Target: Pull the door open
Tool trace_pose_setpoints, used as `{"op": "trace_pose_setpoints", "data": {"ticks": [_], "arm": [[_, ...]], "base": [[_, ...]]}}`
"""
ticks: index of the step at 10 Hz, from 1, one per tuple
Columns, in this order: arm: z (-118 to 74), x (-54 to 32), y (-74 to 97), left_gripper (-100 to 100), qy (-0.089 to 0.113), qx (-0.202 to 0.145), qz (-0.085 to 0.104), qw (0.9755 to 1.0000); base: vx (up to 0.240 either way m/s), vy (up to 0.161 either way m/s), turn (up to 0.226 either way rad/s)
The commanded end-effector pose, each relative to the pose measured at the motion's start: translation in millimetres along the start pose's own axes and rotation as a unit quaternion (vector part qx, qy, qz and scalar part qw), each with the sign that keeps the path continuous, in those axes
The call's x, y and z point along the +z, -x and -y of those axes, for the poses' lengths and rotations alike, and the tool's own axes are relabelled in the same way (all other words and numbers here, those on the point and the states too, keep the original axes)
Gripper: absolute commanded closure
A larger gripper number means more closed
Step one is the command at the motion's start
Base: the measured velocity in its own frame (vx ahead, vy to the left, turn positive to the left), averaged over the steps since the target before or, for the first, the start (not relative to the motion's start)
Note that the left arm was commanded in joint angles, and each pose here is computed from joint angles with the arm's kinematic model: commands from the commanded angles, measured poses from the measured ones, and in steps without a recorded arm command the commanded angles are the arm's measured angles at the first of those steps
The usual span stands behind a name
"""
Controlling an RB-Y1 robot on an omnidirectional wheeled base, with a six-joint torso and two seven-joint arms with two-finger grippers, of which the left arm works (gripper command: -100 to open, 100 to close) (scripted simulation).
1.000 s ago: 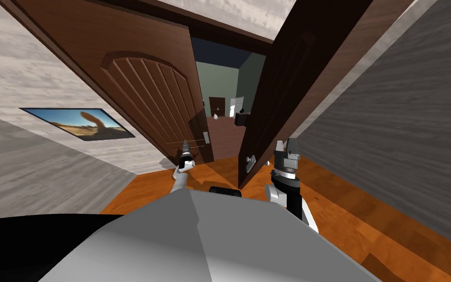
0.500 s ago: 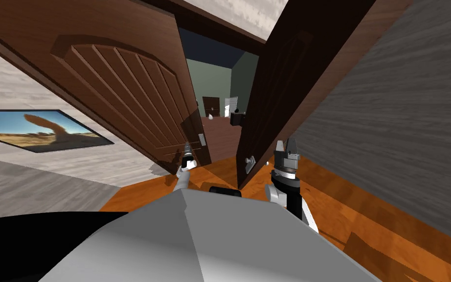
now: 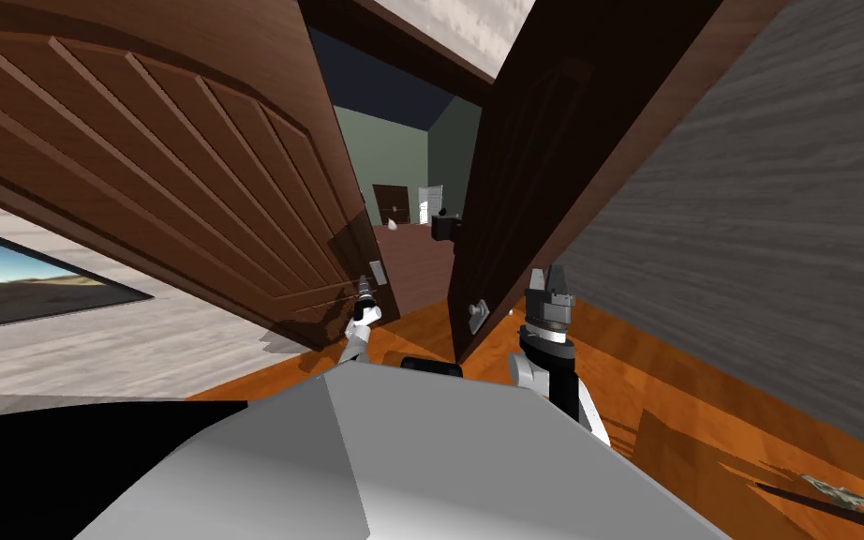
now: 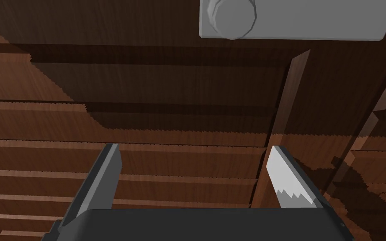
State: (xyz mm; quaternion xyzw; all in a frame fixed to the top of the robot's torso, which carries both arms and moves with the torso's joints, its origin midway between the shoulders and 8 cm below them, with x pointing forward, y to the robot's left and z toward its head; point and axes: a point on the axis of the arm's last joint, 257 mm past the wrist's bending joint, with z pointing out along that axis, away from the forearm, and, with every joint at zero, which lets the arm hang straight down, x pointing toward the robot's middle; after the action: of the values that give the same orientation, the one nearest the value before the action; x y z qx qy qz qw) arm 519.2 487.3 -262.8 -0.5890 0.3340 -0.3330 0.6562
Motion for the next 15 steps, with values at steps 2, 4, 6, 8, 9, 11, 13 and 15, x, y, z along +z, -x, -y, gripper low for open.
{"op": "trace_pose_setpoints", "data": {"ticks": [2,4,6,8,9,11,13,15], "arm": [[-19.7,-2.4,-10.2,-100,0.026,-0.014,0.002,0.9996],[-25.6,-3.5,-14.2,-100,0.033,-0.018,0.003,0.9993],[-28.2,-3.8,-16.4,-100,0.037,-0.020,0.002,0.9991],[-32.7,2.7,24.9,-100,0.037,-0.015,0.028,0.9988],[-34.1,4.2,38.6,-100,0.038,-0.014,0.037,0.9985],[-38.1,7.1,83.4,-100,0.039,-0.012,0.066,0.9970],[-40.7,7.5,126.3,-100,0.039,-0.013,0.094,0.9947],[-41.8,5.9,165.5,-100,0.039,-0.014,0.121,0.9918]], "base": [[0.062,0.079,-0.174],[0.036,0.062,-0.099],[0.022,0.025,-0.062],[0.052,0.031,-0.255],[0.068,0.054,-0.172],[0.070,0.073,-0.266],[0.101,0.091,-0.279],[0.114,0.097,-0.307]]}}
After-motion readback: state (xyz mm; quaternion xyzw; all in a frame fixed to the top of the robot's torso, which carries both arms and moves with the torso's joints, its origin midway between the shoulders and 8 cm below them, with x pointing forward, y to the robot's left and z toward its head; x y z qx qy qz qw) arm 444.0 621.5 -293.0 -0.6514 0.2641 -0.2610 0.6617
